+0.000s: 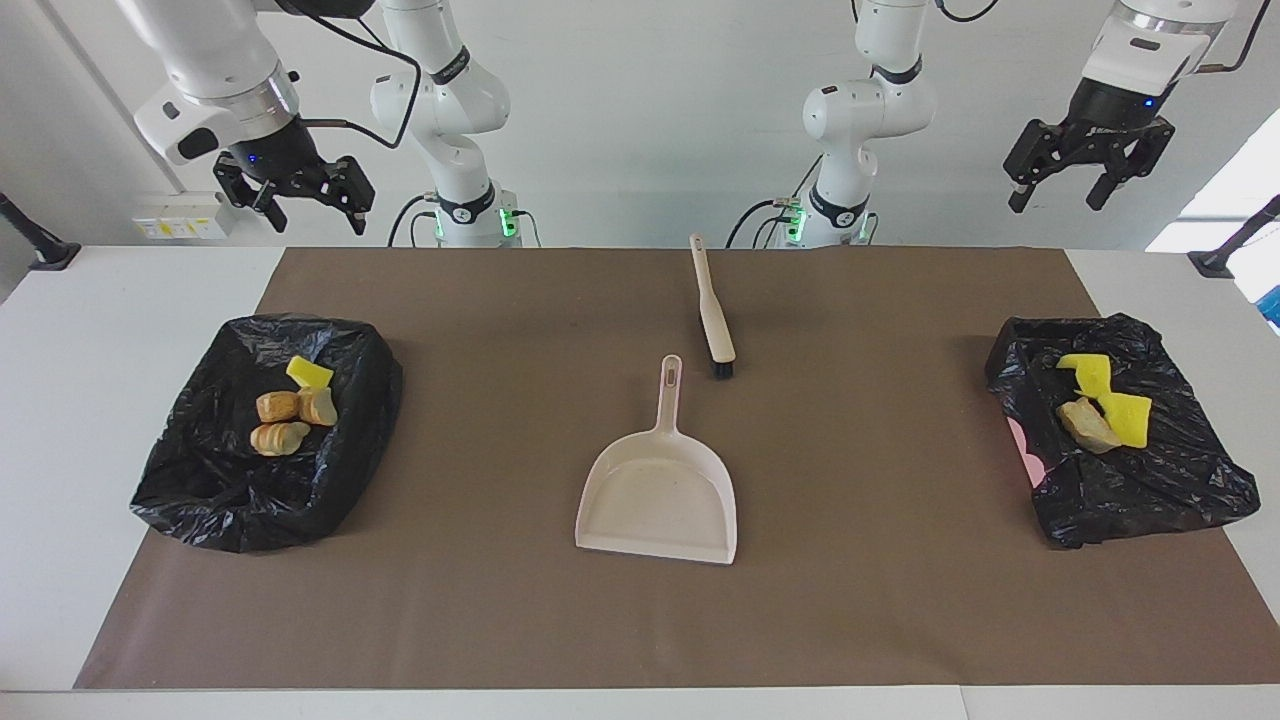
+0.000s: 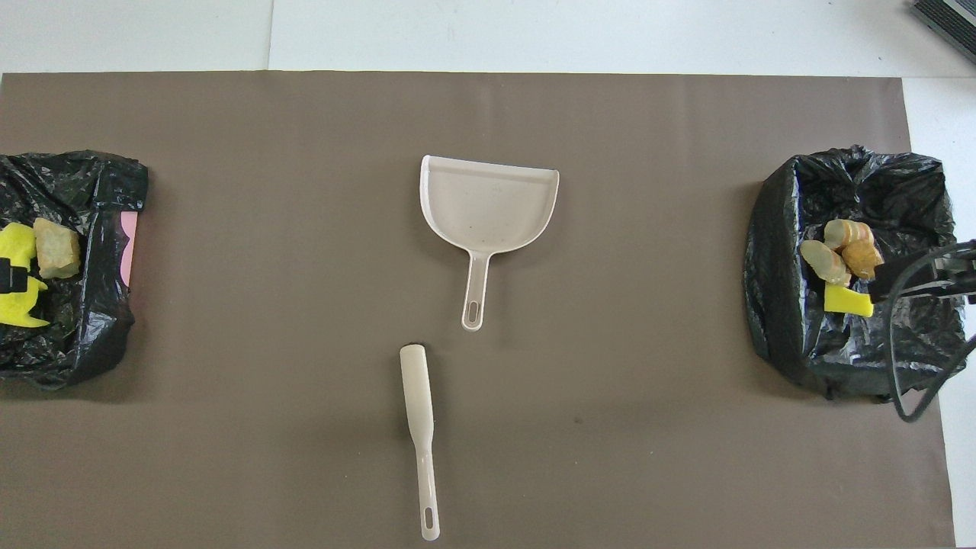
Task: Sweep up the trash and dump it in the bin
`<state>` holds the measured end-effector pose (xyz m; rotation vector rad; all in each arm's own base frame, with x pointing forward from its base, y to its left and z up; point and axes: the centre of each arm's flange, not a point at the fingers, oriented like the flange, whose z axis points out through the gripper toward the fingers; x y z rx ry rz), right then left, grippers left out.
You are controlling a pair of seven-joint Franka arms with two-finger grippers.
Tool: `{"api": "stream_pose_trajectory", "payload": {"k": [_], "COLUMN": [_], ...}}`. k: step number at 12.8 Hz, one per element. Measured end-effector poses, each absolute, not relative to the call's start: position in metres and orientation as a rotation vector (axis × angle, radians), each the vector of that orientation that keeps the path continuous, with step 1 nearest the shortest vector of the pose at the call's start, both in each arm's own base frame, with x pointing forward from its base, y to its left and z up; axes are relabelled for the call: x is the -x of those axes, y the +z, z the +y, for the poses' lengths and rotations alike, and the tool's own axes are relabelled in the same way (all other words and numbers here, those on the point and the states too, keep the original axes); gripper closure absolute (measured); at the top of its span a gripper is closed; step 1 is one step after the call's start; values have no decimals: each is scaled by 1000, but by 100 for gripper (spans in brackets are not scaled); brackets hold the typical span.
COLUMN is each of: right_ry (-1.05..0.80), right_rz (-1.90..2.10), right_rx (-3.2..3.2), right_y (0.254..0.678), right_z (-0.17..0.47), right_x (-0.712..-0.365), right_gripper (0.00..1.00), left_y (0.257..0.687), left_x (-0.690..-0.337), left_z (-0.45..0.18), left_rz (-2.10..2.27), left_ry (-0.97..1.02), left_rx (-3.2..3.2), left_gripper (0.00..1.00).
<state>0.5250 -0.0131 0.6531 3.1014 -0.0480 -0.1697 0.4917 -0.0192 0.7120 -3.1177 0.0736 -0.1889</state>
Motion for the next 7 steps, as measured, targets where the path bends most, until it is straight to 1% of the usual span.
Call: {"api": "stream_pose_trajectory", "payload": {"k": [3, 7], "right_ry": [-170, -170], "right_rz": [-48, -48], "right_rx": [-3101, -3101], "right_y": [653, 653], "right_z": [-13, -13], "right_x": [-525, -525], "right_gripper": [0, 0], "left_y": [714, 711], "left_x": [-489, -487], "left_z": [-34, -34], "left_rz": [18, 11], "left_ry": [-186, -159], "left_rx": [3135, 3141], "left_gripper": [0, 0]}}
